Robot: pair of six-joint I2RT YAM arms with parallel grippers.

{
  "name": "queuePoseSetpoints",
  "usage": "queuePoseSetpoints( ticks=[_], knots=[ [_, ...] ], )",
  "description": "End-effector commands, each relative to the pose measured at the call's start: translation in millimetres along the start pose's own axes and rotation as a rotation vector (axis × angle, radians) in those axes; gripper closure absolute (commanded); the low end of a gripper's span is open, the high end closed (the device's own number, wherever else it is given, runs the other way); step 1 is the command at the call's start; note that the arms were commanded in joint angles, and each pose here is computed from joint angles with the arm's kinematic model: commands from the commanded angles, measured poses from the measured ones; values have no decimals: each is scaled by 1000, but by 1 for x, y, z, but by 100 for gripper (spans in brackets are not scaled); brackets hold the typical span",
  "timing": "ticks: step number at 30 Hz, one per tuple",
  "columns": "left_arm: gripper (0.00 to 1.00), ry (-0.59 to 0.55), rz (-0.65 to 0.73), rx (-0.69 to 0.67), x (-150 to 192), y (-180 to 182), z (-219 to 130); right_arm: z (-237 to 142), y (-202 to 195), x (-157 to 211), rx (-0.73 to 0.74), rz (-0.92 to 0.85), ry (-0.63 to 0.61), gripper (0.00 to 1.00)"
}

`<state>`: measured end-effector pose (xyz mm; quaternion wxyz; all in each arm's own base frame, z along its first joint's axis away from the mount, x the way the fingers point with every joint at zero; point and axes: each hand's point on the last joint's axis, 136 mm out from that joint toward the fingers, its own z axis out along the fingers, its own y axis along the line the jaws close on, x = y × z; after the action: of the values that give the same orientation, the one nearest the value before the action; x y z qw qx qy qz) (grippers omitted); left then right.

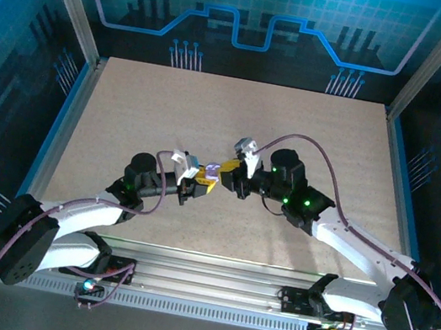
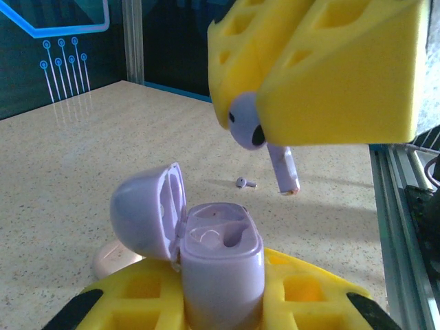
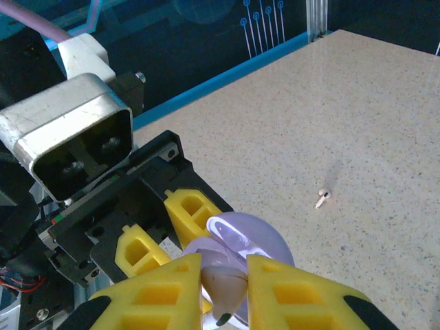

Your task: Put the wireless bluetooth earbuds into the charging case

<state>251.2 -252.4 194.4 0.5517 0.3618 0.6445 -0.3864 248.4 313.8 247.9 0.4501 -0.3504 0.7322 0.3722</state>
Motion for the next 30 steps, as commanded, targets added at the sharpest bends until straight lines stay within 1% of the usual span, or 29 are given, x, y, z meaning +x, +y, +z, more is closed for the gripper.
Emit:
queuePoseSetpoints(
  ticks=[1,10,20,30],
  knots=[
    [88,-56,62,42,-22,-8,2,-1,3,-11,-23,-21,-53,79],
    [88,-71,54,52,-25,-12,0,3,6,-15,-44,-12,-79,79],
    [88,-105,59,60,-33,-15,-4,10,2,-9,-30,-8,-69,79],
    [88,-117,54,55,-35,-15,-5,15,6,-6,-57,2,-63,80]
  ],
)
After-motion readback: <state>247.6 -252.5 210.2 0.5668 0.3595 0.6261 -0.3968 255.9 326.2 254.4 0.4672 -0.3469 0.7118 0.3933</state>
